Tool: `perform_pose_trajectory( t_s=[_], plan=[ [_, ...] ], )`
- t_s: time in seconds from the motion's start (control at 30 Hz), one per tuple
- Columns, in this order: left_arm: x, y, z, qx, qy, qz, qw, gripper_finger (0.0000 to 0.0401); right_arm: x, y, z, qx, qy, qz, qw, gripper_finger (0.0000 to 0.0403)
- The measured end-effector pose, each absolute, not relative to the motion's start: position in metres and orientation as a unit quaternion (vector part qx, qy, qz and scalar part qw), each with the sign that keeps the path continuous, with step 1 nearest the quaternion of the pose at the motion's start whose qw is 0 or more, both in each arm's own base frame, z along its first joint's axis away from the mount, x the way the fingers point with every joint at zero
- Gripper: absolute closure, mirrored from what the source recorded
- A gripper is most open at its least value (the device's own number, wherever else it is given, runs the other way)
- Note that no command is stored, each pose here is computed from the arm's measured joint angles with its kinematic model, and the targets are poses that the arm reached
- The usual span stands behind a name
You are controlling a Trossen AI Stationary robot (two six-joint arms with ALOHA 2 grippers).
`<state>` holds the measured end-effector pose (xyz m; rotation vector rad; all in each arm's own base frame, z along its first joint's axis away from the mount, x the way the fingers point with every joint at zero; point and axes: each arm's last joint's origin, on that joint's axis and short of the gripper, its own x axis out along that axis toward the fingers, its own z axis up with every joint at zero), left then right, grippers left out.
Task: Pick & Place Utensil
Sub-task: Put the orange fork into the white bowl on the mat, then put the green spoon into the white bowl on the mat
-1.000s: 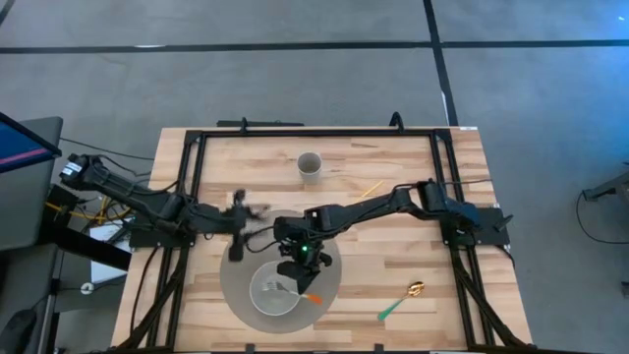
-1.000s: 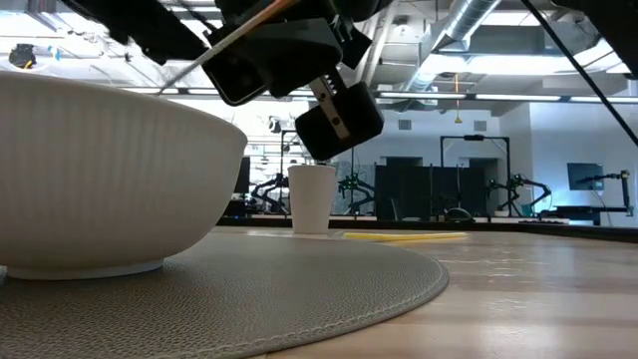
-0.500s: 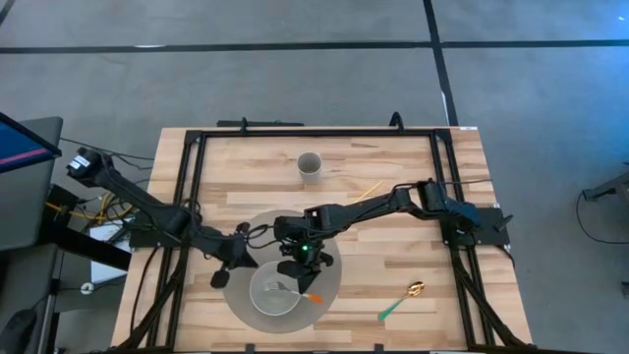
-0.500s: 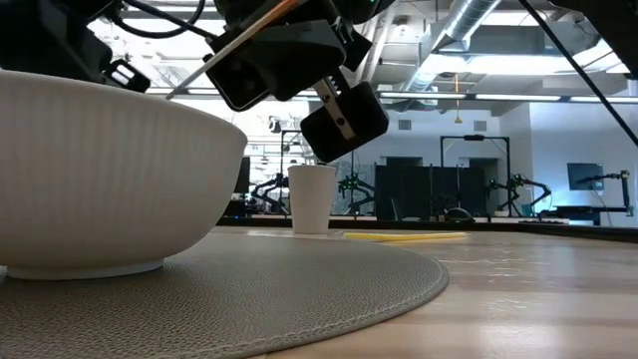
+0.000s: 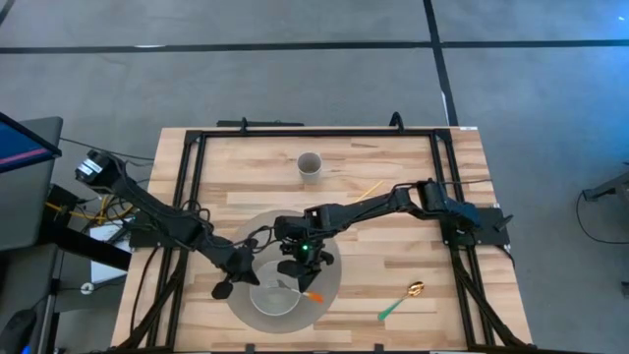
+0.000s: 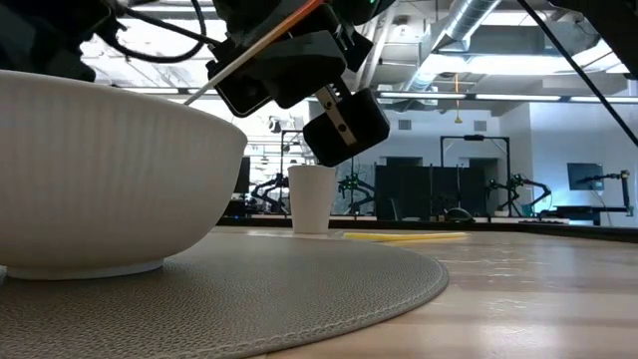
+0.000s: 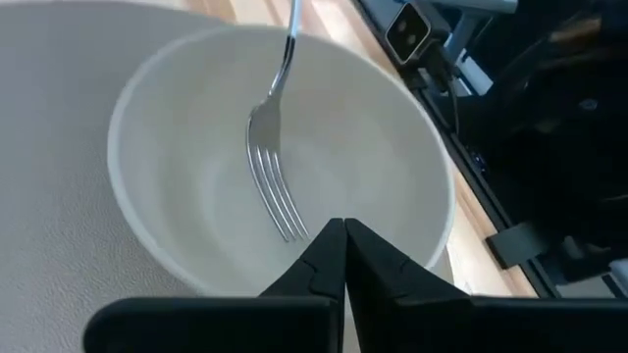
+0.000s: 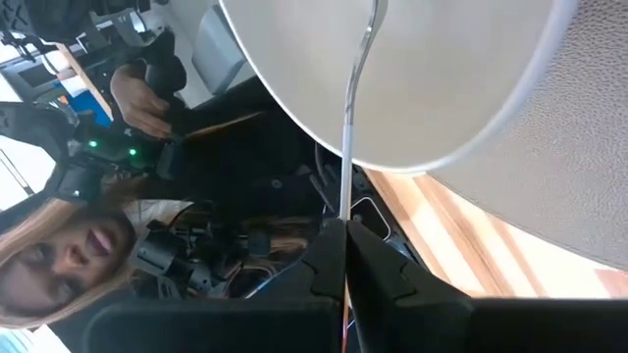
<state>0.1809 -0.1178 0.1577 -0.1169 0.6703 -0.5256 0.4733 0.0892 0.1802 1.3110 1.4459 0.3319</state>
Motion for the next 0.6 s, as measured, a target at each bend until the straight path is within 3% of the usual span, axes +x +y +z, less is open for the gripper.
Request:
perform_pose_trajectory(
  t_s=[0.23, 0.6],
  plan=[
    [0.1813, -0.1178, 0.1569, -0.062, 0.328, -0.254, 0.908, 0.0396, 0.4734, 0.0892, 0.1803, 0.548, 0.609, 0.147, 0.554, 0.0399],
    [0.1810, -0.1176, 0.1563, -0.062, 0.331, -0.253, 0.907, 0.0397, 0.4738, 0.0874, 0.1806, 0.543, 0.605, 0.153, 0.561, 0.0330]
  ],
)
